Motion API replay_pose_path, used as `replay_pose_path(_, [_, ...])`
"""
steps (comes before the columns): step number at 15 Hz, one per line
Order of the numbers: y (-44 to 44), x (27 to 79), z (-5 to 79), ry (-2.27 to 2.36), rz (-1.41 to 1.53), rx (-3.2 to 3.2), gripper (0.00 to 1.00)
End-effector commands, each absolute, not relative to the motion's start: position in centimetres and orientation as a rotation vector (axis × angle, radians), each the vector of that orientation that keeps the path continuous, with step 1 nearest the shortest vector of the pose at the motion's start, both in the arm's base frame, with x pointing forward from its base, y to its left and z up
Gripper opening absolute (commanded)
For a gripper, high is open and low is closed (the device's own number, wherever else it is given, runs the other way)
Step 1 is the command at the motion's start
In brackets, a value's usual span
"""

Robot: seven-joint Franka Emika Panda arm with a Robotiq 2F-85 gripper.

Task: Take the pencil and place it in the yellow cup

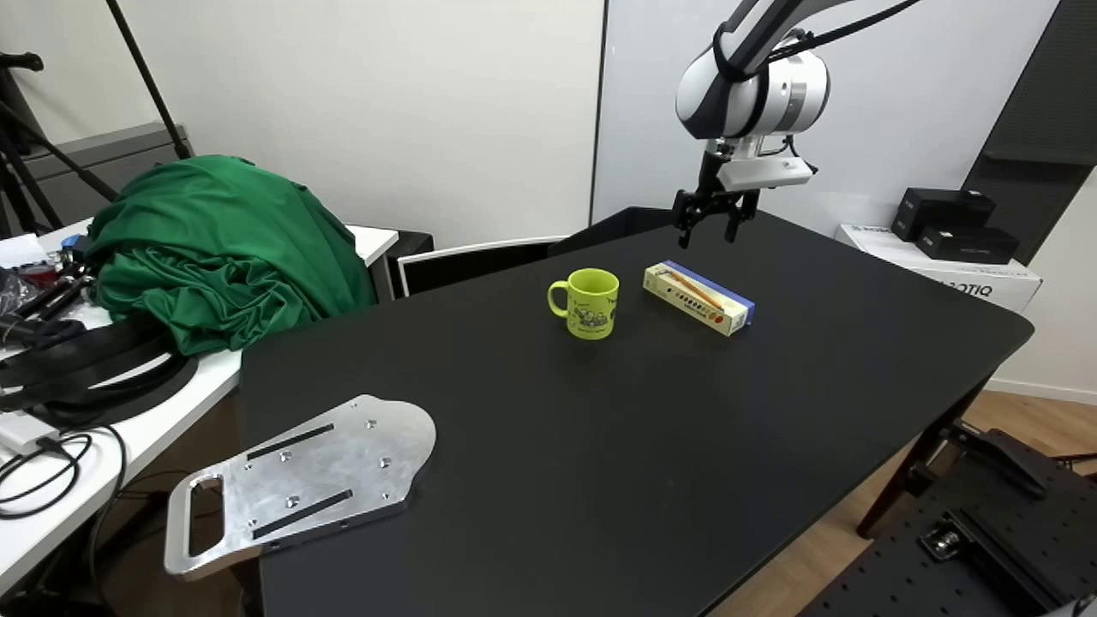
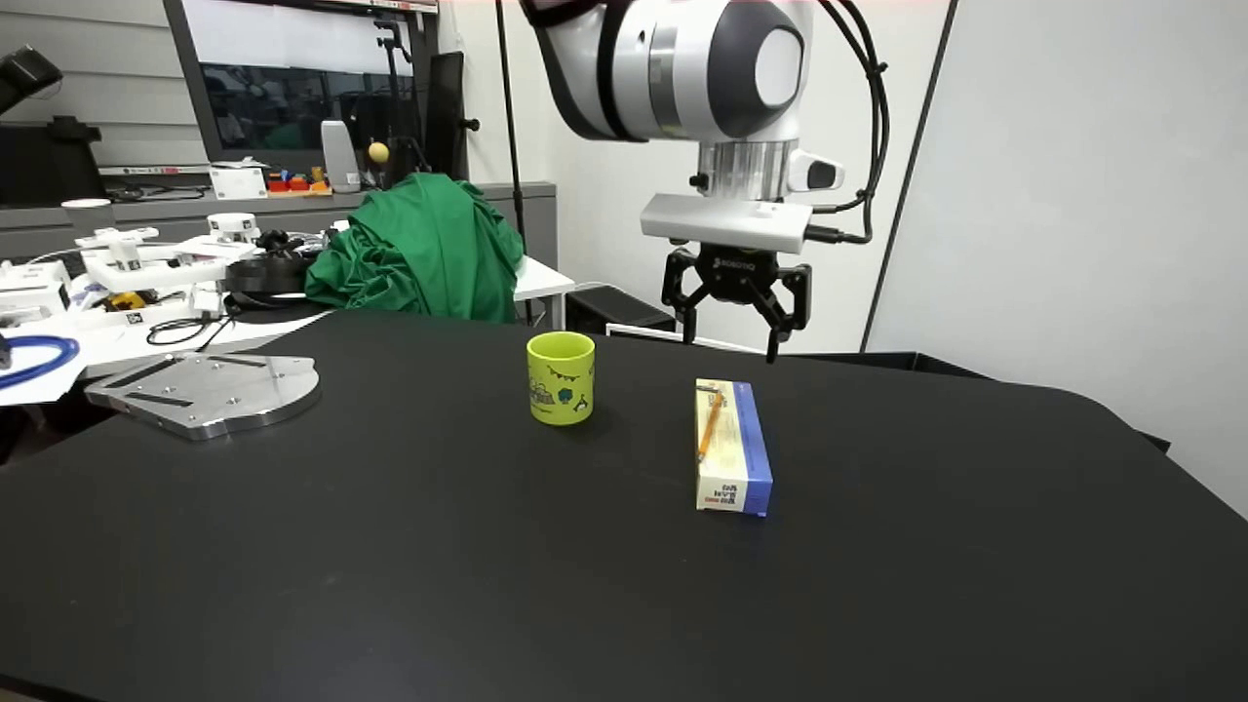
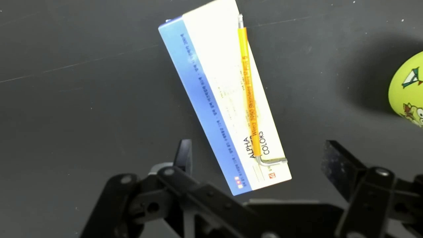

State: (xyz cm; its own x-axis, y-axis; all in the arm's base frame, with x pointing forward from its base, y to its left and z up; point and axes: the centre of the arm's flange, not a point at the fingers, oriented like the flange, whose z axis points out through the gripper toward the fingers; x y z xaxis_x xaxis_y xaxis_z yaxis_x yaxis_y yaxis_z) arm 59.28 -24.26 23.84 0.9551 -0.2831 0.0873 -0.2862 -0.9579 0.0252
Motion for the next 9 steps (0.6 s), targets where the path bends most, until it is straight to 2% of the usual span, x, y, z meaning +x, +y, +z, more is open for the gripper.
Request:
replay_pose_path(1, [-24.9,59.9,23.0,-0.536,0.179,3.077,1.00])
replay_pose_path(9, [-25.8,61.7,19.6,-0.586,0.201,3.065,1.00])
